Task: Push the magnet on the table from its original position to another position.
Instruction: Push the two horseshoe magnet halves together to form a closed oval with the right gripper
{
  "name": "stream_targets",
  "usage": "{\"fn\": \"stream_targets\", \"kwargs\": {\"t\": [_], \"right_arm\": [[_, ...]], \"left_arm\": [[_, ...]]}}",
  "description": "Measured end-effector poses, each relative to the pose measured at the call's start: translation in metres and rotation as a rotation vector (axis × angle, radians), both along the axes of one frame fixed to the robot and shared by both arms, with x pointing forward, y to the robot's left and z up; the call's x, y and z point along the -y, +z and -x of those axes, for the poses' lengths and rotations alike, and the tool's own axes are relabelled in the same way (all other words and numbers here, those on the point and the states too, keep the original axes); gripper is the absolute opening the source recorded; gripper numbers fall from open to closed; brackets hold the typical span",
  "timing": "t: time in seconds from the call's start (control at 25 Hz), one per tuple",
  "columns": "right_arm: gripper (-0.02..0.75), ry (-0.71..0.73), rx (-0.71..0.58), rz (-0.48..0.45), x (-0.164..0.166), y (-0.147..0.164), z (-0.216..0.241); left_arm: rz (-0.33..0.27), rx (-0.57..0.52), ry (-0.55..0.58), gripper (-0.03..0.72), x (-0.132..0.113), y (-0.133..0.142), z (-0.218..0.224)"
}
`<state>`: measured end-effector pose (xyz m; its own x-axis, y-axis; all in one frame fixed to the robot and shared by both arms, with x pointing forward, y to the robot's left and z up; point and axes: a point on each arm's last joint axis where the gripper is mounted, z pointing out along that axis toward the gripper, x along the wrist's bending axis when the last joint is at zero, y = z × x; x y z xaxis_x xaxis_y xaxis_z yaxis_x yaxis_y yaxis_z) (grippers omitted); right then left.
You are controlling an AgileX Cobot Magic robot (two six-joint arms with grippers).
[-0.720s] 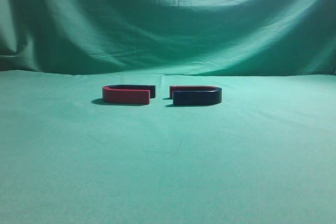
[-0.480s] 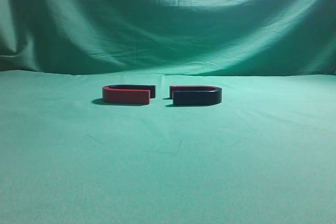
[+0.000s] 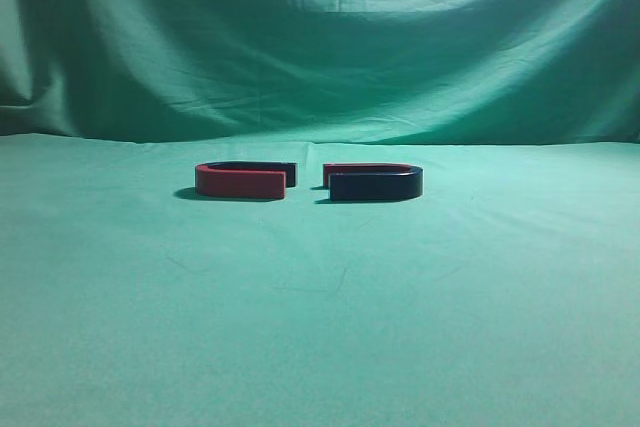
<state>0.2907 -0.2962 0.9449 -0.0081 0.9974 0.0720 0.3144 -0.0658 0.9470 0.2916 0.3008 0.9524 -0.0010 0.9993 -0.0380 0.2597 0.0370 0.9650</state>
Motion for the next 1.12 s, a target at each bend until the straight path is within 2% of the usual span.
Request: {"fn": "stream_targets", "kwargs": {"t": [0.24, 0.36, 0.56, 0.64, 0.76, 0.88, 1.0, 1.12], "right_arm": [[0.476, -0.003, 0.048, 0.002, 0.0, 0.004, -0.001], [0.476, -0.013, 0.183, -0.061, 0.0, 0.016, -0.004], [0.476, -0.039, 0.518, -0.084, 0.003, 0.046, -0.003], [0.476, -0.041, 0.563, -0.085, 0.003, 0.053, -0.001], [0.476, -0.037, 0.556, -0.085, 0.003, 0.074, -0.003], [0.476, -0.038, 0.482, -0.084, 0.003, 0.092, -0.015], [0.476, -0.034, 0.318, -0.081, 0.002, 0.101, -0.036], [0.476, -0.021, 0.062, -0.07, -0.001, 0.105, -0.062]], "left_arm": [[0.0, 0.0, 0.0, 0.372, 0.0, 0.0, 0.0], [0.0, 0.0, 0.0, 0.372, 0.0, 0.0, 0.0], [0.0, 0.0, 0.0, 0.372, 0.0, 0.0, 0.0], [0.0, 0.0, 0.0, 0.372, 0.0, 0.0, 0.0], [0.0, 0.0, 0.0, 0.372, 0.0, 0.0, 0.0], [0.0, 0.0, 0.0, 0.372, 0.0, 0.0, 0.0], [0.0, 0.0, 0.0, 0.372, 0.0, 0.0, 0.0], [0.0, 0.0, 0.0, 0.372, 0.0, 0.0, 0.0]]}}
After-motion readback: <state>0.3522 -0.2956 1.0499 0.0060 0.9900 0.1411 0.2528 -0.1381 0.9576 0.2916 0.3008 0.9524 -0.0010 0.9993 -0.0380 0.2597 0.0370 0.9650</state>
